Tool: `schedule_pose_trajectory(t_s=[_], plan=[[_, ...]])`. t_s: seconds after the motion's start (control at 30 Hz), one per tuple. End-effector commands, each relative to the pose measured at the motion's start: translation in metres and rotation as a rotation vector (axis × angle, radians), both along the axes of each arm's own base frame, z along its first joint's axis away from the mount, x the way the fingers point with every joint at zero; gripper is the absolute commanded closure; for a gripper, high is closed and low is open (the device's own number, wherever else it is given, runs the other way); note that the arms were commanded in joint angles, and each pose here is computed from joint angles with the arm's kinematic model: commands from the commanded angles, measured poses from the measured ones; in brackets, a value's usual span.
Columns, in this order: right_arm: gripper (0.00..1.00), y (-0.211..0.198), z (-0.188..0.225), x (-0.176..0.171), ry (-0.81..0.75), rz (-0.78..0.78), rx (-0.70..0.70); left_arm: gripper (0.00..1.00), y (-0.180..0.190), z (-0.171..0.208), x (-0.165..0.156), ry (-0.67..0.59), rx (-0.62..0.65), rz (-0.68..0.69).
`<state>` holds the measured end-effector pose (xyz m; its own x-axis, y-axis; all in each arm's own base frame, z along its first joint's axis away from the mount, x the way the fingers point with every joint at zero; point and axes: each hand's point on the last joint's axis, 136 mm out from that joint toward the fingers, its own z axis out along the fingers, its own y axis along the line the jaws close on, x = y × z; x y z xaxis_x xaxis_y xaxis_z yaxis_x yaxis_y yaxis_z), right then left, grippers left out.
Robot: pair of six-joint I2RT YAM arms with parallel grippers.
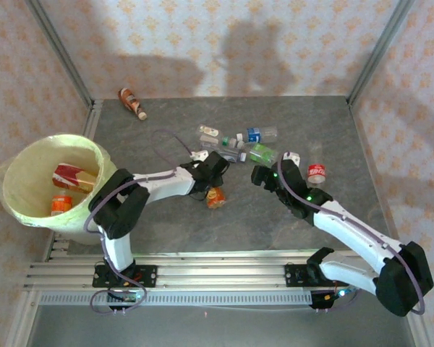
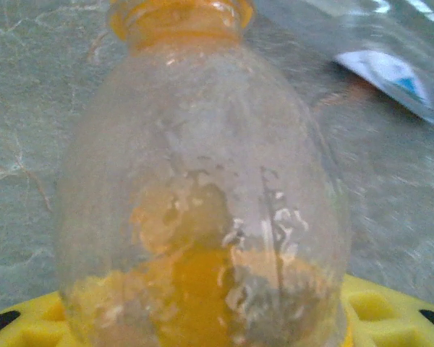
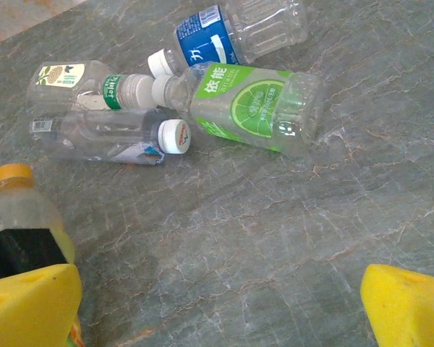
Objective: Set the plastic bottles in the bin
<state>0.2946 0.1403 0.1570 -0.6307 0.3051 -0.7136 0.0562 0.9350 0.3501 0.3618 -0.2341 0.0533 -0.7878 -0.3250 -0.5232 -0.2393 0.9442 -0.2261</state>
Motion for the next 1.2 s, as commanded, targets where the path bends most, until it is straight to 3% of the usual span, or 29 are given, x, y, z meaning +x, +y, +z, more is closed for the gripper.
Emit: schedule_pose_trajectory(t_s=[0.0,0.13,0.63,0.83,0.9,1.17], plan=[[0.01,0.008,0.022,0.012,-0.059,-0.004,0.055,0.61,0.008,0.043,0.007,-0.13,0.026,-0.01],[0.01,0.02,0.026,0.015,-0.074,0.047,0.08,0.61,0.016,0.088,0.008,-0.233,0.023,-0.015],[0.0,0.018,0.03,0.034,-0.106,-0.011,0.062,0.6,0.09,0.26,-0.012,-0.558,0.133,0.056],[0.0,0.019,0.026,0.035,-0.099,-0.01,0.065,0.6,0.176,0.343,-0.048,-0.7,0.451,0.251],[0.0,0.019,0.024,0.036,-0.096,-0.009,0.059,0.6,0.196,0.361,-0.059,-0.72,0.504,0.273],[0.0,0.024,0.024,0.038,-0.085,0.002,0.07,0.61,0.289,0.383,-0.093,-0.666,0.66,0.515]])
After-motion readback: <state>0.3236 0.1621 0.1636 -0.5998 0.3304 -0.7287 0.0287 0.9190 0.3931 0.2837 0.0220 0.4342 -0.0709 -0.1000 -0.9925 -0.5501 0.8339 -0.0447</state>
